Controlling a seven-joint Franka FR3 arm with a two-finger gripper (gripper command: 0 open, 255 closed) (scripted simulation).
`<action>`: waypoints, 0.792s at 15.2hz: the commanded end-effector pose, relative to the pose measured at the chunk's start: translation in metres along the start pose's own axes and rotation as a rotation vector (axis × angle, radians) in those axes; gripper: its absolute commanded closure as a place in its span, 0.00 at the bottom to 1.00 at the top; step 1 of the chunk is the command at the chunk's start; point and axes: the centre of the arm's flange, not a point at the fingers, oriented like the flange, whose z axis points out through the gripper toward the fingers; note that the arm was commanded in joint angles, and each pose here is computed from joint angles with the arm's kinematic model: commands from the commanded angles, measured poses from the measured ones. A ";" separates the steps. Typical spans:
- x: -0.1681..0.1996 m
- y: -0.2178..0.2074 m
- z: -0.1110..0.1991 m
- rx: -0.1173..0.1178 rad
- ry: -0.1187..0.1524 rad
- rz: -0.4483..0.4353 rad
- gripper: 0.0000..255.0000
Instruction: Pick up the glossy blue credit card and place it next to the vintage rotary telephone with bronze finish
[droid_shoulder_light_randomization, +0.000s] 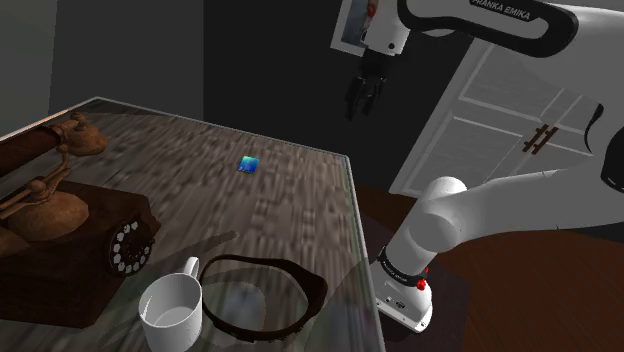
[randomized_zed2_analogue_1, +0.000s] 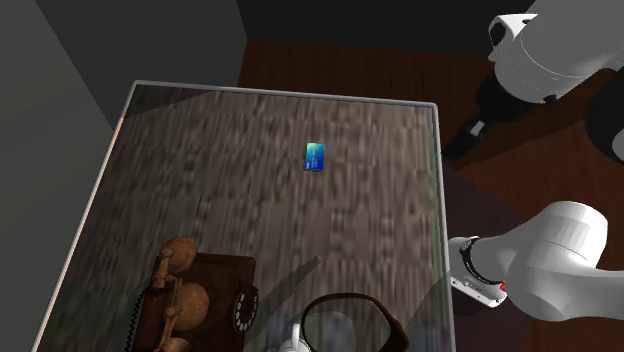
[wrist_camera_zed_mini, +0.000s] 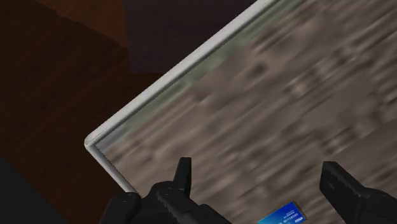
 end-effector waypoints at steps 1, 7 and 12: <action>0.000 0.000 0.000 0.000 0.000 0.000 0.00; 0.042 -0.046 0.048 -0.021 0.032 0.194 0.00; 0.085 -0.077 0.087 -0.038 0.059 0.356 0.00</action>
